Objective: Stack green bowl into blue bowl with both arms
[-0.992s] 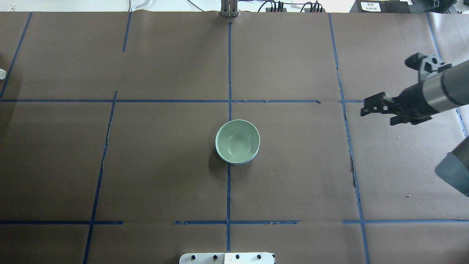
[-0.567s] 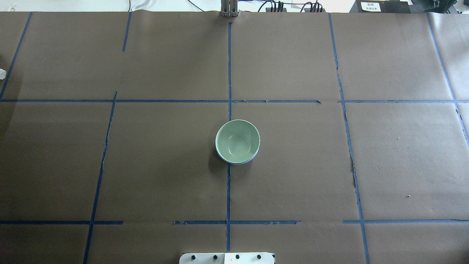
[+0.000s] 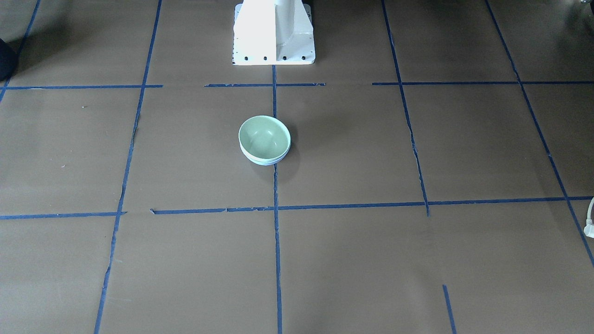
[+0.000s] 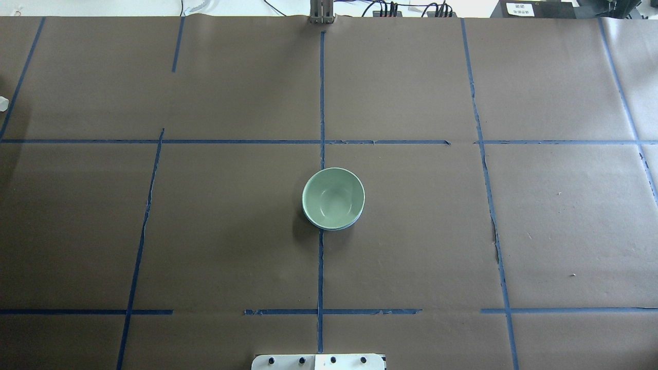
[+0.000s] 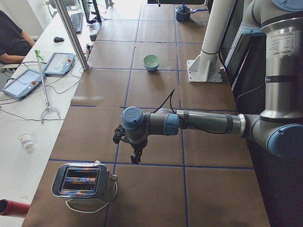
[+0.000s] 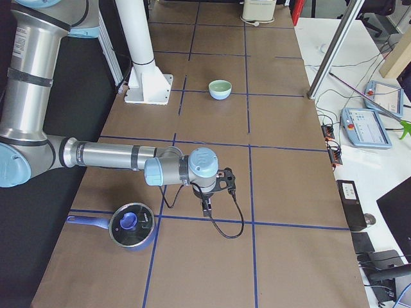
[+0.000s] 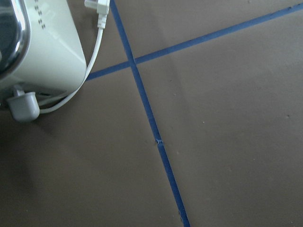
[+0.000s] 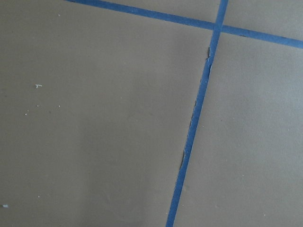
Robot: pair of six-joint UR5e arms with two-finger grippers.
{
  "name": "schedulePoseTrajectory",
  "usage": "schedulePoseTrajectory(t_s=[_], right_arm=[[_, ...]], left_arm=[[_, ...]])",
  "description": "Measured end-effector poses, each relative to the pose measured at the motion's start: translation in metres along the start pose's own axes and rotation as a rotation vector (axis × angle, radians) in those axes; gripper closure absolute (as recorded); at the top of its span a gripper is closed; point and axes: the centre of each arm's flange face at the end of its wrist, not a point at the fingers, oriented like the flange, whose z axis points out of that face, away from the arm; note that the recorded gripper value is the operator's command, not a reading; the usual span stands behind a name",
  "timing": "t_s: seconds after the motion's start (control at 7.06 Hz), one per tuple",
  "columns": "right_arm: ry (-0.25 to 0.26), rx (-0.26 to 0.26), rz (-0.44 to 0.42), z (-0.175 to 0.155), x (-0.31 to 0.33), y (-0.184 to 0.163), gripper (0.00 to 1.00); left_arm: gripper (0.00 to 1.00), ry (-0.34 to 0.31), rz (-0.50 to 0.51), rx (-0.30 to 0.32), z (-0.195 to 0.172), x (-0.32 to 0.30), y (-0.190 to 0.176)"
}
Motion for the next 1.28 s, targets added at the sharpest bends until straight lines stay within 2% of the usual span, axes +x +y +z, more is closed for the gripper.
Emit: schedulePoseTrajectory(t_s=[0.43,0.71,0.99,1.28], right_arm=[[0.005,-0.053,0.039,-0.010,-0.013,-0.002,0.00],[0.044,-0.074,0.026,-0.009,-0.015,-0.002,0.00],[0.075,-0.071,0.006,-0.012,-0.012,-0.003,0.00],[0.080,-0.064,0.014,-0.014,-0.009,-0.003,0.00]], left_arm=[[0.00,0.041,-0.083,-0.007,0.003,0.001,0.000],[0.00,0.039,-0.091,-0.008,0.003,0.001,0.001],[0.00,0.029,-0.085,-0.006,0.002,0.001,0.000],[0.00,-0.012,-0.078,-0.003,-0.003,0.001,-0.003]])
